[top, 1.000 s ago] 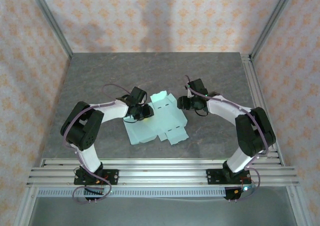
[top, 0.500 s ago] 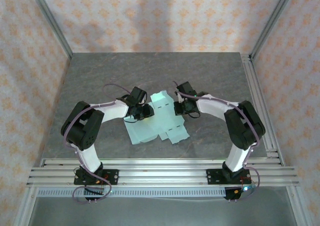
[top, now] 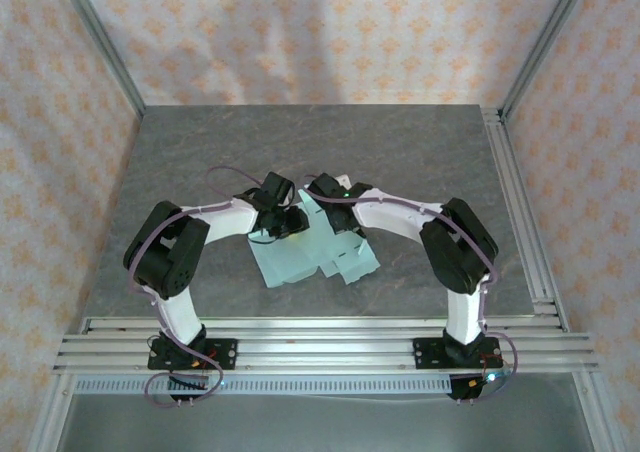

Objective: Fold the paper box

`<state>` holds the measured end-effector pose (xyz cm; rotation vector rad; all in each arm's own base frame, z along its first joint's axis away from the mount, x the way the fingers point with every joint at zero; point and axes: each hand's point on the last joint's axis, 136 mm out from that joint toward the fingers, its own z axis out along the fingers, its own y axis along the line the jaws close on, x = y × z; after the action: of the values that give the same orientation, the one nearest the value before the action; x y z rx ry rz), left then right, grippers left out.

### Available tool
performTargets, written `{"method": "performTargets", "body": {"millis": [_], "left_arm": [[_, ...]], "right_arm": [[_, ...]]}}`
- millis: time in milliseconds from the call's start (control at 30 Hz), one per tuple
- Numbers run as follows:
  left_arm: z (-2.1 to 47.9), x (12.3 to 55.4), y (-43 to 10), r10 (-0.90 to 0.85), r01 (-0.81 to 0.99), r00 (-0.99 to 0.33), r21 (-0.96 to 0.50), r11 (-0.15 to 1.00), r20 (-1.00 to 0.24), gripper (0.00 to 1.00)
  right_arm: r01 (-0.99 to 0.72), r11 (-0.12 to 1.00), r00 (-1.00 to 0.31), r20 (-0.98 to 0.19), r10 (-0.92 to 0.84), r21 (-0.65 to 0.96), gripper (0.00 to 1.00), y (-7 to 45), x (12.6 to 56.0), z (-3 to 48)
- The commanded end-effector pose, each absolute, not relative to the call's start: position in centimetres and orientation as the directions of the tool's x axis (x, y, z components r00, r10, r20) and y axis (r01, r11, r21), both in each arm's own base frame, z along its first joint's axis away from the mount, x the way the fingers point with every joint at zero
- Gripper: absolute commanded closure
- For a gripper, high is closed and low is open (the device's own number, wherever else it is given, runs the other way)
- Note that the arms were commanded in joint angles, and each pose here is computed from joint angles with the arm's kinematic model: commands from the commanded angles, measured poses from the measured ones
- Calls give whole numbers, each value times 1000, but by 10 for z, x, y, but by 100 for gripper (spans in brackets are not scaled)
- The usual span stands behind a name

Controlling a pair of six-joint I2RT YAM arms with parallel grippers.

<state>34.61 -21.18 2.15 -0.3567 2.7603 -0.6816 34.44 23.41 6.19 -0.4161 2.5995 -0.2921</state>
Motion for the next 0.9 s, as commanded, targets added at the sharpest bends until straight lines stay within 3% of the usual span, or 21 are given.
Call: {"method": "performTargets", "body": {"millis": [0, 167, 200, 267, 300, 400, 500, 667, 867], "left_arm": [[-10, 323, -195, -293, -224, -947, -385, 895, -130, 69], [0, 326, -197, -291, -211, -945, -403, 891, -148, 69], [0, 326, -197, -288, -209, -946, -402, 892, -147, 69], [0, 326, -197, -282, -207, -949, -394, 896, -143, 69], [-1, 326, -197, -277, -204, -951, -392, 897, -139, 69], [-4, 326, -197, -269, -202, -954, -379, 903, -133, 69], [-5, 325, -195, -265, -199, -954, -371, 907, -137, 69], [-7, 323, -193, -260, -194, -955, -362, 912, -141, 69], [-8, 323, -194, -272, -204, -953, -374, 905, -137, 69]], "right_arm": [[-159, 954, -825, -497, -271, -256, 100, 230, 351, 75], [-237, 966, -831, -492, -258, -106, 98, 238, 347, 70], [-239, 969, -834, -496, -241, -70, 91, 238, 347, 71], [-236, 968, -852, -495, -168, 79, 65, 243, 347, 73], [-219, 962, -859, -500, -110, 164, 58, 245, 349, 76], [-170, 931, -856, -517, 24, 323, 55, 240, 358, 88], [-146, 921, -849, -523, 70, 360, 48, 230, 366, 94], [-160, 942, -860, -509, 13, 295, 43, 220, 375, 87], [-198, 957, -887, -455, -81, 214, 45, 217, 376, 61]]}}
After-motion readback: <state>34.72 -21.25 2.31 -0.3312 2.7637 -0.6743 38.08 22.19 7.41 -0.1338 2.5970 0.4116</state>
